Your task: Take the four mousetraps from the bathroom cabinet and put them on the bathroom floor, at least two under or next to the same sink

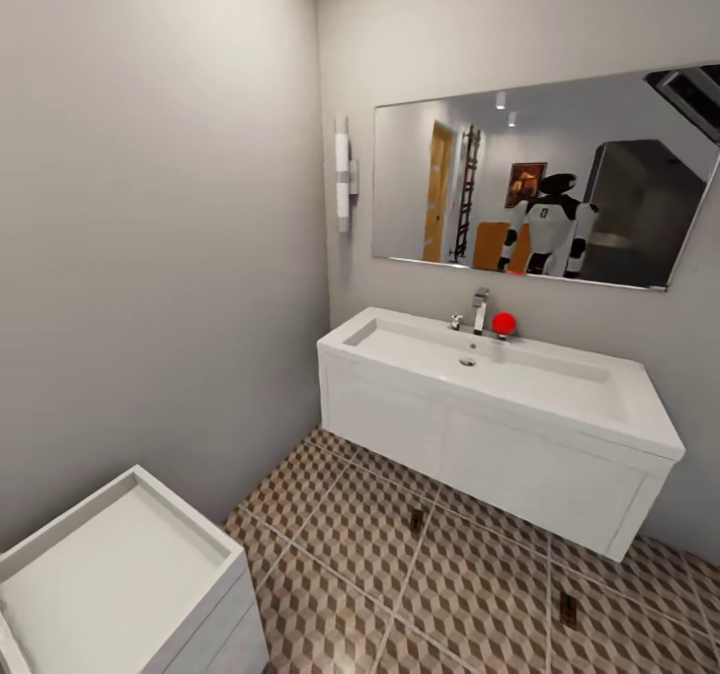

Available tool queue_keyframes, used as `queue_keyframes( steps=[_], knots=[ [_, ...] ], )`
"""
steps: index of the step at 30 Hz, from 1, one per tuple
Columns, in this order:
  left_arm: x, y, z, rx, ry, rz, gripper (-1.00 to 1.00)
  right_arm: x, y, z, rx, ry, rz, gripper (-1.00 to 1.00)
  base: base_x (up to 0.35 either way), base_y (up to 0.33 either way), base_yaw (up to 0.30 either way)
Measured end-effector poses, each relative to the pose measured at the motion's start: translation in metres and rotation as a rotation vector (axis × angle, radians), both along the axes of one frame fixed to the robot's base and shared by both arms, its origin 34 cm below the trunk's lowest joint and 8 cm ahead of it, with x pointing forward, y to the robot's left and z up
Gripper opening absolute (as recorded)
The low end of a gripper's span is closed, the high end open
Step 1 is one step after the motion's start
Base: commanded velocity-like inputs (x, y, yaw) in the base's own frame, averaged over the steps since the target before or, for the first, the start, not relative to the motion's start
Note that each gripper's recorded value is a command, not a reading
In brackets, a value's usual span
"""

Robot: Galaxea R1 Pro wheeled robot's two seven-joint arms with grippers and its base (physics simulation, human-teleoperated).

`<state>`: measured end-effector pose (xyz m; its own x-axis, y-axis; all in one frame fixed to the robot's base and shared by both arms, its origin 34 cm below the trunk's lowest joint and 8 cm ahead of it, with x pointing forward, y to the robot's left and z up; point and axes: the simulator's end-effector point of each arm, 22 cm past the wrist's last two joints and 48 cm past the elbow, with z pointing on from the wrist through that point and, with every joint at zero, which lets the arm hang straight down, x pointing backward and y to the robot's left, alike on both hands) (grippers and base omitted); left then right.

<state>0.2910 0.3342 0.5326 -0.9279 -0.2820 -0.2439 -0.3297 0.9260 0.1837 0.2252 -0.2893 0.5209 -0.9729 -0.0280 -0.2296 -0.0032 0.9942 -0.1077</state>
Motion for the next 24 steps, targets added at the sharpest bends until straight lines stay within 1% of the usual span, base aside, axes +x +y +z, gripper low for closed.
queue_keyframes(
  steps=[24],
  knots=[
    [0.0000, 0.0002, 0.0000, 0.000, 0.000, 0.001, 1.00, -0.0003, 0.0013, -0.0001, 0.001, 0.001, -0.001, 1.00, 0.000, 0.000, 0.298]
  ],
)
